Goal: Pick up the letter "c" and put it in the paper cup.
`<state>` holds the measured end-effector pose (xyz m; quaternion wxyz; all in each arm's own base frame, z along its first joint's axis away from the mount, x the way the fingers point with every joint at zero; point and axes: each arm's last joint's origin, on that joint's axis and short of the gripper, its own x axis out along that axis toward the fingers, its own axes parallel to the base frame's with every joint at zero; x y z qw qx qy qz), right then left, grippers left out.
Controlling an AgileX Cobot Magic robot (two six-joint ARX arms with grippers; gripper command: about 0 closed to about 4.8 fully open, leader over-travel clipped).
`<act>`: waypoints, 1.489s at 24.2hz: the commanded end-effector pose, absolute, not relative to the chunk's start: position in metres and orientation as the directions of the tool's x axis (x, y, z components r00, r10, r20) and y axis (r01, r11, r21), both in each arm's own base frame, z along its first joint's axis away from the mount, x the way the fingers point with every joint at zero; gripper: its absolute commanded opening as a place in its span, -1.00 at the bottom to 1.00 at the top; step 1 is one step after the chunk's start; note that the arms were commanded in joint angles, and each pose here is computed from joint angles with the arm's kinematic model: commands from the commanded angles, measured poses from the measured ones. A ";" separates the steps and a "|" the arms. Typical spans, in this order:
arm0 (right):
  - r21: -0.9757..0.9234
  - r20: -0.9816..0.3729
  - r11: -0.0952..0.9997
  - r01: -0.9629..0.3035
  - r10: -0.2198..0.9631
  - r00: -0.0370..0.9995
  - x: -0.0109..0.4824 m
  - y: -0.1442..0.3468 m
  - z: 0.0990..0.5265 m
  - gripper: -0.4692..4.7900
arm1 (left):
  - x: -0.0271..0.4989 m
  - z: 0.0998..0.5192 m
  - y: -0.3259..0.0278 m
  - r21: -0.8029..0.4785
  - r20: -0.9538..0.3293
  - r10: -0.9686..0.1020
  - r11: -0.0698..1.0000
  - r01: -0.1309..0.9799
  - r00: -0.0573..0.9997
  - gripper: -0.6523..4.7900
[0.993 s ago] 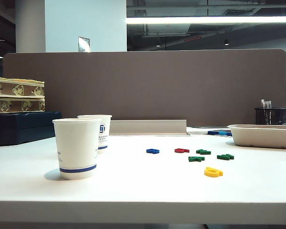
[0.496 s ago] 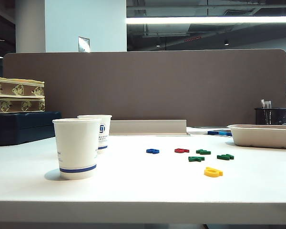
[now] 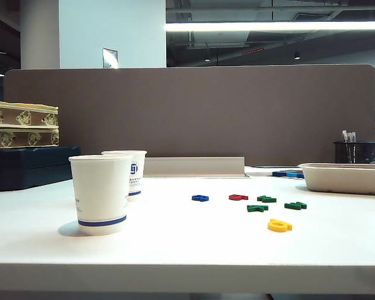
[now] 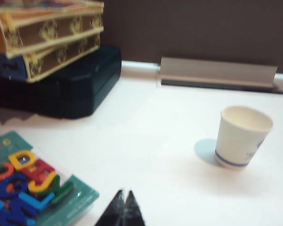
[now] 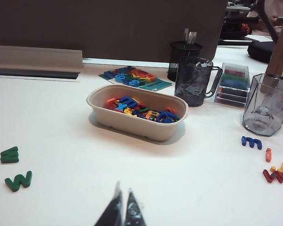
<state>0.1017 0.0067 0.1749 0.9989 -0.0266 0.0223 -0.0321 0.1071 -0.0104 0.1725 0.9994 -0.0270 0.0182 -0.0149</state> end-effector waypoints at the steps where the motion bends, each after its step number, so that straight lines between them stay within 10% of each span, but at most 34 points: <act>1: -0.048 -0.020 0.997 0.061 -0.062 0.998 0.102 0.007 0.177 -0.78 | 0.108 0.167 -0.010 -0.056 -0.041 -0.026 0.998 0.023 0.999 -0.78; 36: -0.010 -0.083 0.998 0.062 -0.063 0.995 0.103 0.007 0.158 -0.79 | 0.107 0.159 -0.011 -0.054 -0.092 -0.053 0.997 0.048 0.994 -0.78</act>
